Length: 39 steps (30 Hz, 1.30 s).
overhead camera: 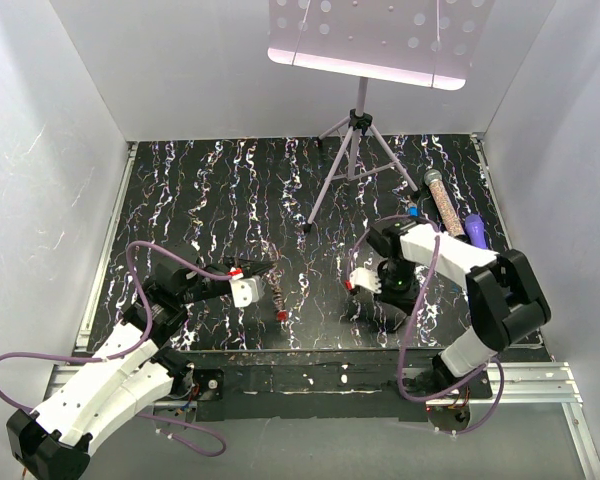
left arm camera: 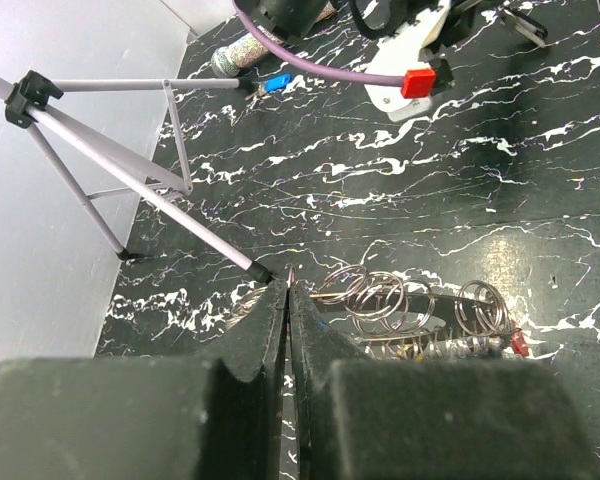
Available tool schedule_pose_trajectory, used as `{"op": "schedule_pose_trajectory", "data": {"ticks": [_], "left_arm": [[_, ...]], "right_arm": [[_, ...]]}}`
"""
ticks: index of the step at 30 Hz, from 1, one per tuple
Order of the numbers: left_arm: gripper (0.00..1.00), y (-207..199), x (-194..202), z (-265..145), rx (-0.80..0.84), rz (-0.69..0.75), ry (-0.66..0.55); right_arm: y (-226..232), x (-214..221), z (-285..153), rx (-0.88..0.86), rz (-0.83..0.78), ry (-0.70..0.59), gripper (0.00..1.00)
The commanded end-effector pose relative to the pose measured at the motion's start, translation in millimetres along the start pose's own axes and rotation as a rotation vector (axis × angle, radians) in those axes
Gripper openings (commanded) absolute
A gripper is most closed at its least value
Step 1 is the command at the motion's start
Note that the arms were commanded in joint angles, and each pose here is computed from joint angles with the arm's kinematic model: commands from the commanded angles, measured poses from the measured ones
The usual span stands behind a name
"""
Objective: Put the keys on the keyring
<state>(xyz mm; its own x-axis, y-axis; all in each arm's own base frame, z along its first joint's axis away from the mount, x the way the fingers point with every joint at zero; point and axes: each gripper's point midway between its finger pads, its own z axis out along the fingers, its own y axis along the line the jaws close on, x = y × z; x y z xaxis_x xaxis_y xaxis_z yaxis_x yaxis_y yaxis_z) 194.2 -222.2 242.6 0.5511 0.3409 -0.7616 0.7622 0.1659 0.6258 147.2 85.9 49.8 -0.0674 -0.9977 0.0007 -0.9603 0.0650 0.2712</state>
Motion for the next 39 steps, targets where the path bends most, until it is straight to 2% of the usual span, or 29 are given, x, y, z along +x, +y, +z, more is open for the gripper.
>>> {"op": "schedule_pose_trajectory", "data": {"ticks": [1,9,18,39], "left_arm": [[0.0,4,-12,-2,-0.003,0.025,-0.039],[0.0,4,-15,-2,-0.001,0.026,-0.048],[0.0,4,-16,-3,-0.001,0.028,-0.05],[0.0,4,-16,-1,0.005,0.024,-0.051]], "right_arm": [[-5,47,-26,-0.049,-0.035,0.247,0.01],[-33,66,-39,-0.084,0.026,0.425,0.01],[-51,60,-44,-0.174,0.062,0.518,0.01],[-66,50,-37,-0.19,0.152,0.595,0.01]]}}
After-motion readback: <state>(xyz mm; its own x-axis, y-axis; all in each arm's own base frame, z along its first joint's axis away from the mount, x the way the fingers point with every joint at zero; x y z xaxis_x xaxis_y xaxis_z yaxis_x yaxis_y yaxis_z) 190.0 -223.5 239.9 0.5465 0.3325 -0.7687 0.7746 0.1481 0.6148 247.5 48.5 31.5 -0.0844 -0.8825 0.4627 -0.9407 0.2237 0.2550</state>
